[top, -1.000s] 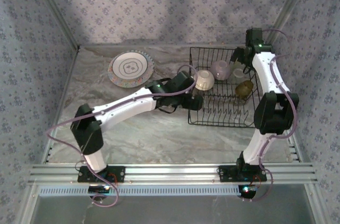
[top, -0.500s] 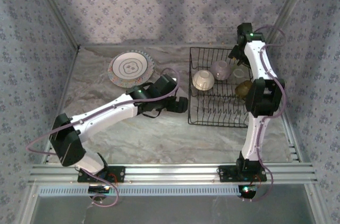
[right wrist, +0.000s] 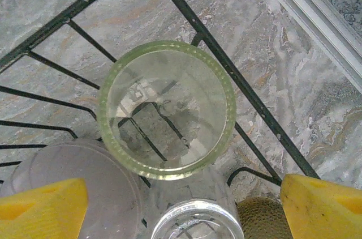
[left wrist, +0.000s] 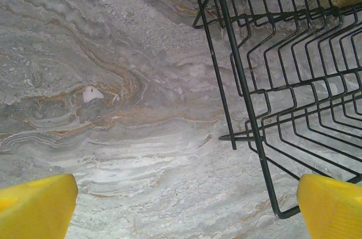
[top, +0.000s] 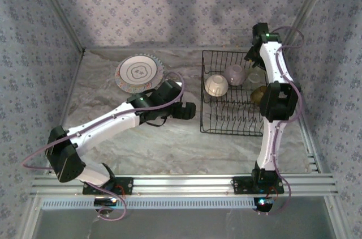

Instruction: Unload the mixed dishes from the dish rack

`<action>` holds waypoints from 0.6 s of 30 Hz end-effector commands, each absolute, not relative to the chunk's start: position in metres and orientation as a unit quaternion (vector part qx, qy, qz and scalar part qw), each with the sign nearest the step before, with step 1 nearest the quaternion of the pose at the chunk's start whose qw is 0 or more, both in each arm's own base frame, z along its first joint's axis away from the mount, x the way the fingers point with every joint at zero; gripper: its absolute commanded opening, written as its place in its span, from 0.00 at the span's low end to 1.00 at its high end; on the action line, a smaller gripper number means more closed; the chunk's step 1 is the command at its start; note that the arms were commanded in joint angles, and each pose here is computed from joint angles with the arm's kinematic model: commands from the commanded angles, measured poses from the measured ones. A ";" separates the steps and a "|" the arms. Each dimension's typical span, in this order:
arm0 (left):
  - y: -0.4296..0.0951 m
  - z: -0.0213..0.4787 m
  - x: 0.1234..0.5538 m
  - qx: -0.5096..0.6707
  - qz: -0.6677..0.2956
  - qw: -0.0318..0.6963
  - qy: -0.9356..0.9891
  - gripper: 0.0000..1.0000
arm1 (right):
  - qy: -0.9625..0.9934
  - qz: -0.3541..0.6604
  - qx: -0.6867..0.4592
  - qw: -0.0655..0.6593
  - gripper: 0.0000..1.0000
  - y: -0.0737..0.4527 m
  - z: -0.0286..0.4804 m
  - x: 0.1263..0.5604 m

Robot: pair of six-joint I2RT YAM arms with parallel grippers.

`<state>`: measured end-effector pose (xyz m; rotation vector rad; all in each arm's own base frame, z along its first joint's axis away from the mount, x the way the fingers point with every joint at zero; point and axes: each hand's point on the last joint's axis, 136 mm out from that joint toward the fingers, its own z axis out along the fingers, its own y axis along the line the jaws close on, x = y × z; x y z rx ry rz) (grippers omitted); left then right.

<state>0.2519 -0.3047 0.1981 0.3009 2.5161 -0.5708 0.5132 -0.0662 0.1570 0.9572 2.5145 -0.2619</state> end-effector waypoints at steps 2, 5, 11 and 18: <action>-0.304 0.216 0.252 0.111 -0.238 0.292 0.920 0.99 | 0.898 -0.106 0.370 0.214 0.89 -0.075 0.155 0.514; -0.308 0.224 0.250 0.124 -0.263 0.303 0.908 0.99 | 0.897 -0.106 0.371 0.215 0.89 -0.075 0.152 0.518; -0.313 0.244 0.245 0.148 -0.311 0.325 0.881 0.99 | 0.894 -0.115 0.375 0.218 0.88 -0.080 0.149 0.520; -0.305 0.249 0.246 0.143 -0.315 0.336 0.876 0.99 | 0.886 -0.125 0.384 0.226 0.84 -0.085 0.147 0.523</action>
